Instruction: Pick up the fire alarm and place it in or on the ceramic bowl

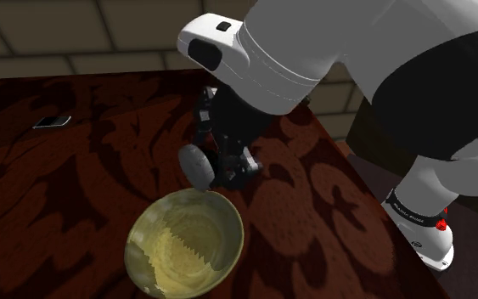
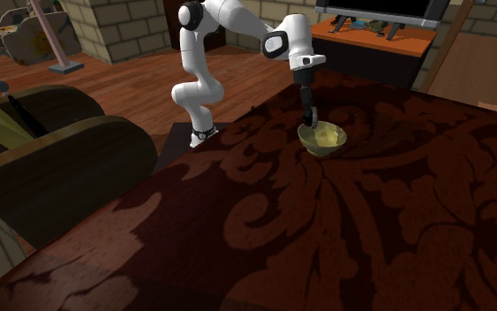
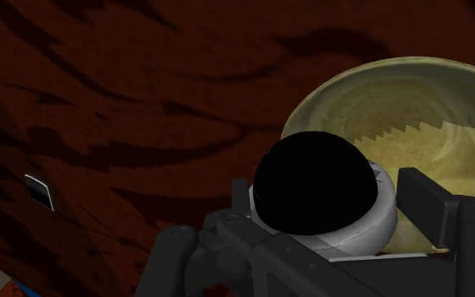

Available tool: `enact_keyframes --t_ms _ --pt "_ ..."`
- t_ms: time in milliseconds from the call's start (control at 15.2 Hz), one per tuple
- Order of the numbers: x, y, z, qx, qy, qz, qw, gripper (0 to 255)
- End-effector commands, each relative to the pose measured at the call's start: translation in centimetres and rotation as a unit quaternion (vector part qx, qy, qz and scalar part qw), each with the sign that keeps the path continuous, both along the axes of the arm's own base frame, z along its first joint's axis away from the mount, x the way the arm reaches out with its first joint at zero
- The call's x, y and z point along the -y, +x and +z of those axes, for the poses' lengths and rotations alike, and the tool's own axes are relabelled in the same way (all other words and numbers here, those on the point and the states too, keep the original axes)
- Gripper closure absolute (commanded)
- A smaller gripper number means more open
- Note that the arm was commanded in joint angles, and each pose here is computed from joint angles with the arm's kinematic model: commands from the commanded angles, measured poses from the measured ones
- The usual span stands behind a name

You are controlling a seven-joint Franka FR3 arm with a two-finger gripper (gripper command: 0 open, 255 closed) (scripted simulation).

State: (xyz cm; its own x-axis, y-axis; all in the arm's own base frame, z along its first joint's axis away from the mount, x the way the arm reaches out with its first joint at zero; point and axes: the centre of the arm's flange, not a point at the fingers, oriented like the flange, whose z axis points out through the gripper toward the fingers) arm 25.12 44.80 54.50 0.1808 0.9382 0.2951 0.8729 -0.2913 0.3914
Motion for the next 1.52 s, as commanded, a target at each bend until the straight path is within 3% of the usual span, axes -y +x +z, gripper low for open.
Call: enact_keyframes --t_ms 0,198,1122,1452 --pt "-2.3 -1.7 0.1 0.0 0.001 -0.001 1.0 255" --pt "-4.4 -3.5 0.1 0.0 0.001 -0.001 1.0 255" --pt "-4.4 -3.5 -7.3 0.0 0.001 -0.001 1.0 255" --pt "-4.4 -3.5 -7.3 0.0 0.001 -0.001 1.0 255"
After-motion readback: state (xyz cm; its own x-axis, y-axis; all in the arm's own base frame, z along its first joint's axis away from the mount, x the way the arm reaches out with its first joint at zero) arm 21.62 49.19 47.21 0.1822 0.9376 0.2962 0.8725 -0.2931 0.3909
